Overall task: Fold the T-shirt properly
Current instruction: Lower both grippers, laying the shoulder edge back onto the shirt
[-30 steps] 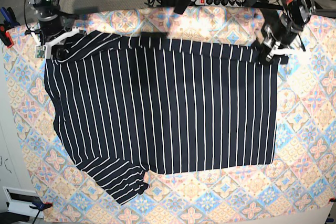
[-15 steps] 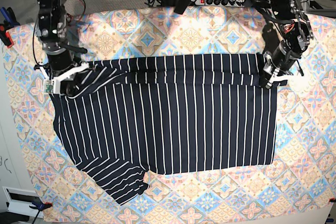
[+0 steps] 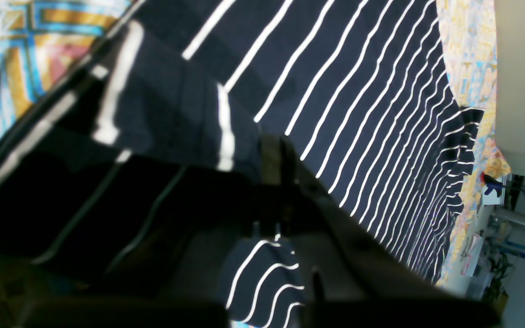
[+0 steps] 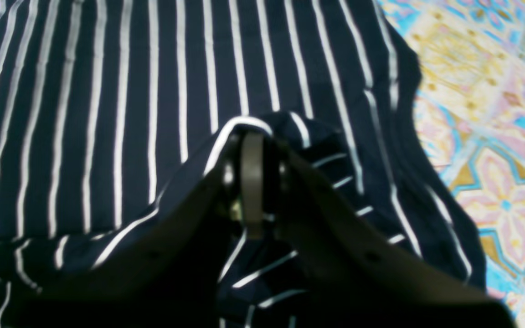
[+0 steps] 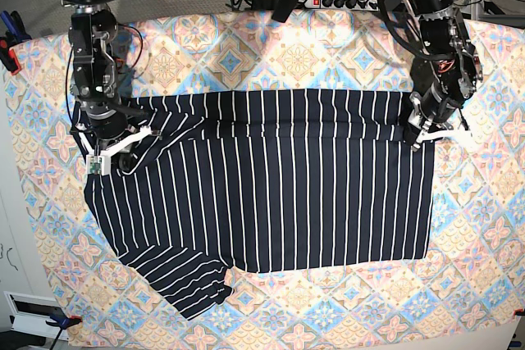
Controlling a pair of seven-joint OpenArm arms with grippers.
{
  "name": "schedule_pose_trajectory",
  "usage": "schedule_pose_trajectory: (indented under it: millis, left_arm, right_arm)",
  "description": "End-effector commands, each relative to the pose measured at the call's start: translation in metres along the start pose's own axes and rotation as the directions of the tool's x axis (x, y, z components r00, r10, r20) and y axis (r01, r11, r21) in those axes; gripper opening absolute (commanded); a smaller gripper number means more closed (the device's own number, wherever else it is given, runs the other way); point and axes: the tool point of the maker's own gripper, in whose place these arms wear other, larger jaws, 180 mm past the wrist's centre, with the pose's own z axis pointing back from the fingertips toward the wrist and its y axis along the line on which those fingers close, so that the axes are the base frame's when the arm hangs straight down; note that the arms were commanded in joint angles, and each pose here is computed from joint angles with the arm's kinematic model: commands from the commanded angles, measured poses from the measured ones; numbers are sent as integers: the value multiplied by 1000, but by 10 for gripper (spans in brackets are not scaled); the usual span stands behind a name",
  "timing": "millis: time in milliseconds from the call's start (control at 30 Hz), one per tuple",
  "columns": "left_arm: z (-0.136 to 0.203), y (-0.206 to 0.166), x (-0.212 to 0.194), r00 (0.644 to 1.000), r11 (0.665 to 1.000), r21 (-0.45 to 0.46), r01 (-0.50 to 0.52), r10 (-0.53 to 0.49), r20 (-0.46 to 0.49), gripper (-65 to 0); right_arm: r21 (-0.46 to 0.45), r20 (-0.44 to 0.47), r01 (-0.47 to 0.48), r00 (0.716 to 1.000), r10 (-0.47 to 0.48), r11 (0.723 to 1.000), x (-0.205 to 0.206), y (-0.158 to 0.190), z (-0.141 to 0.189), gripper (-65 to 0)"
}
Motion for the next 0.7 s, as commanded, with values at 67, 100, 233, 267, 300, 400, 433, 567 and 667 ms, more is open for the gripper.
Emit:
schedule_pose_trajectory:
  millis: [67, 100, 233, 267, 300, 400, 433, 567, 667]
  left_arm:
    - [2, -6, 15, 999, 1000, -20, 13, -12, 39, -612]
    - [3, -5, 16, 999, 1000, -17, 11, -11, 40, -578]
    - [3, -2, 16, 999, 1000, -11, 9, -9, 40, -430]
    - [5, 1, 13, 999, 1000, -5, 8, -8, 36, -402]
    - [6, 4, 10, 1000, 1000, 0, 5, -5, 31, -379]
    - [8, 10, 6, 1000, 1000, 9, 1, -1, 22, -370]
    - [11, 15, 3, 1000, 1000, 18, 1, -2, 18, -370]
    - [36, 14, -5, 999, 999, -3, 32, -32, 28, -370]
    - [52, 19, -15, 998, 998, 5, 55, -55, 20, -370]
  right_arm:
    - [-6, 62, -9, 998, 9, 1000, 20, -4, 3, -501]
    - [-8, 47, -11, 999, 11, 1000, 12, -5, 6, -473]
    - [-4, 23, -16, 1000, 16, 1000, -1, -4, 14, -414]
    - [-2, 19, -17, 1000, 18, 1000, -3, -3, 17, -409]
    - [-4, 19, -19, 1000, 19, 1000, -5, -5, 21, -407]
    - [-35, 17, -15, 1000, 15, 999, -9, -18, 34, -407]
    - [-41, 19, -15, 1000, 16, 999, -10, -20, 38, -407]
    - [-80, 10, -18, 1000, 19, 997, -17, -36, 61, -407]
    - [-102, -21, -21, 1000, 19, 995, -30, -45, 71, -407]
